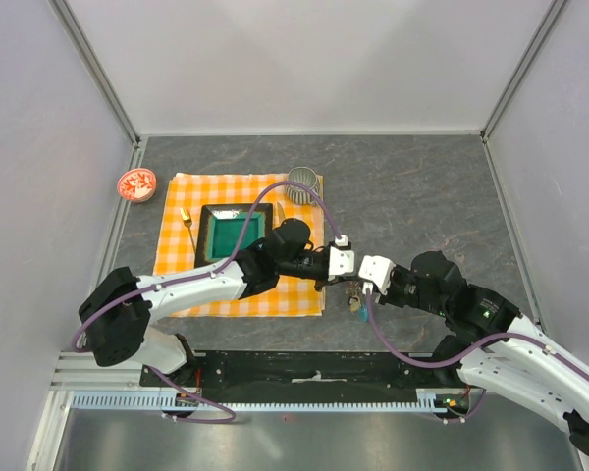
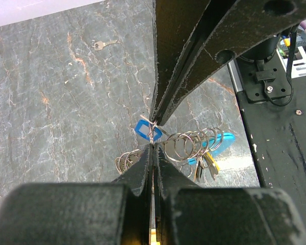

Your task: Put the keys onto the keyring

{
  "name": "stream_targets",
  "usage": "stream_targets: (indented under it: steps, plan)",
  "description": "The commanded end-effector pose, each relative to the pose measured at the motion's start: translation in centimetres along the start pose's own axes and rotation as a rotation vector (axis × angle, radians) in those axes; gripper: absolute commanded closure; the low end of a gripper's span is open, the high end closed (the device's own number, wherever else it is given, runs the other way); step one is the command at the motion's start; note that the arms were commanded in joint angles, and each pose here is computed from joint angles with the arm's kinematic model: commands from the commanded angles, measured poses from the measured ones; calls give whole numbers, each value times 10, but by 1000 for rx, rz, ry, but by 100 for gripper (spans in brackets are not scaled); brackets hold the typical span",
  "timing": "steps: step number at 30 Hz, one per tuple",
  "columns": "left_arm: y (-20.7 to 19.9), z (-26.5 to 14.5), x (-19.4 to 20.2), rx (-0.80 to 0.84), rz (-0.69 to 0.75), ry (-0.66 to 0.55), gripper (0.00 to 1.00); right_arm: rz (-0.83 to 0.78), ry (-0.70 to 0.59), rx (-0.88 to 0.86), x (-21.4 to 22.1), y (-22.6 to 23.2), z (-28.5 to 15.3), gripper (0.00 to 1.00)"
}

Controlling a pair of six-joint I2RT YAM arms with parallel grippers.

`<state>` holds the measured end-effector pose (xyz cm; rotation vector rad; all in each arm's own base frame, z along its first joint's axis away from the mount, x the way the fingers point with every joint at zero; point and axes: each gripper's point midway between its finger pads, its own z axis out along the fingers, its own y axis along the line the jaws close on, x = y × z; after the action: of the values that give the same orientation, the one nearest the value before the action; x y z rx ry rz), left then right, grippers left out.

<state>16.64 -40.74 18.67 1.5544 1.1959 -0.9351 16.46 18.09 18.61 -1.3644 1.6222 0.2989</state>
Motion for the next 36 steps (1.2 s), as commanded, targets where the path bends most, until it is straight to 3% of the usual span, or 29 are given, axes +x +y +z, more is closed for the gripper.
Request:
stream_targets:
  steps: [1,36]
  plan:
    - [-5,9,-15,40,49,-26,98,-24,-68,47,-25,-15,-5,99]
    - [-1,10,-11,17,18,2,98,-36,-27,-5,-26,-11,-1,95]
